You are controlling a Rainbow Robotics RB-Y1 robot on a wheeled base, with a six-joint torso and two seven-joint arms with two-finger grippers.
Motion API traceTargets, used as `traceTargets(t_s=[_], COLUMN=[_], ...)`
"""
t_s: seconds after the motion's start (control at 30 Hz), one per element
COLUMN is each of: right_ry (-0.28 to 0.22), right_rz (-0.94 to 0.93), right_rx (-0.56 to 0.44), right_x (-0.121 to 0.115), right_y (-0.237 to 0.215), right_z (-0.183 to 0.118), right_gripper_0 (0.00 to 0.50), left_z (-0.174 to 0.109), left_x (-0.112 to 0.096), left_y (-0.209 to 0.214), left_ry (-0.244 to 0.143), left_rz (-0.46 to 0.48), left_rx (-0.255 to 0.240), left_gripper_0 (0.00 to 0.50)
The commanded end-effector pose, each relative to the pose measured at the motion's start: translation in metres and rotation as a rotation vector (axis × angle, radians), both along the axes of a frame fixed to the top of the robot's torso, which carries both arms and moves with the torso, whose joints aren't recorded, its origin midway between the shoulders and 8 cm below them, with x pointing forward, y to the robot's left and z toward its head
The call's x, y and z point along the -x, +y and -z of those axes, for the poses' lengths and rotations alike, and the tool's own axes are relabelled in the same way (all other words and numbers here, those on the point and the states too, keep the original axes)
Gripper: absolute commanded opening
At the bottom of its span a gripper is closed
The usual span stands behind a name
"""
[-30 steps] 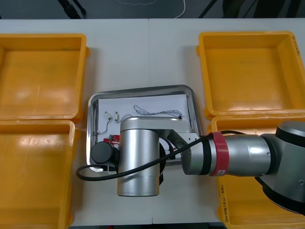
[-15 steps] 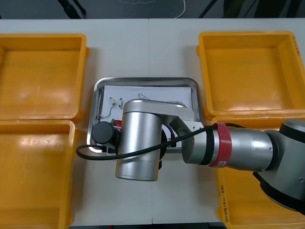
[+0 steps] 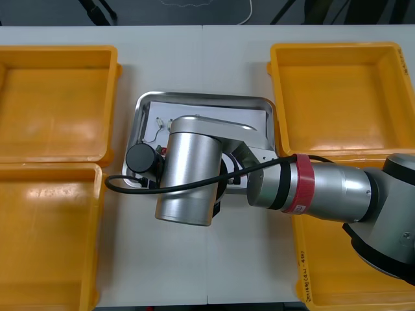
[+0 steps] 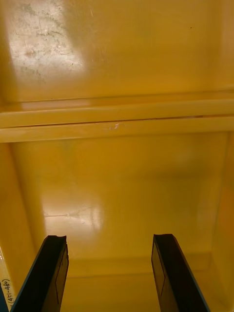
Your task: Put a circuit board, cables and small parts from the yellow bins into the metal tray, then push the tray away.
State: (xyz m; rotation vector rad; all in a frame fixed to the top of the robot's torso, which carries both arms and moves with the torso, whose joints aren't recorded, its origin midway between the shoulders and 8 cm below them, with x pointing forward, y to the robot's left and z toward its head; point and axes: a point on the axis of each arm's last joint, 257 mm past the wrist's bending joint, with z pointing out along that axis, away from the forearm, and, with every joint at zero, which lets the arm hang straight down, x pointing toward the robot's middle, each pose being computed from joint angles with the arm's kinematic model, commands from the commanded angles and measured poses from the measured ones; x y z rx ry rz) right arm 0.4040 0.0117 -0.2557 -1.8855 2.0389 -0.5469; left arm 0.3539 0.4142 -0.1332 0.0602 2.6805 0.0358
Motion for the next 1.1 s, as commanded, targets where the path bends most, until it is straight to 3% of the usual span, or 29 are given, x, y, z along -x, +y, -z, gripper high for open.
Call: traceTargets(t_s=[0.03,0.33,0.7,1.1], right_ry=[-0.073,-0.14,-0.179,-0.263], right_rz=[-0.016,-0.029,-0.06,-0.107], right_rx=[-0.069,-0.082,-0.108,-0.087], right_x=[-0.022,-0.042,-0.069,-0.1], right_y=[0.027,0.036,0.046,0.052], right_z=[-0.039,-0.053,-0.056,-0.083], right_gripper_0=[0.0,0.0,0.0,0.0], left_z=[-0.015,-0.015,-0.015,-0.015], left_x=[0.004,0.004,0.004,0.004], left_y=[0.013,0.013,0.013,0.013], left_ry=[-0.012,-0.012,-0.012,-0.012], left_rz=[0.066,0.066,0.066,0.066], left_rx=[-0.092,-0.092,-0.092,-0.092], left_gripper_0=[0.5,0.5,0.5,0.5])
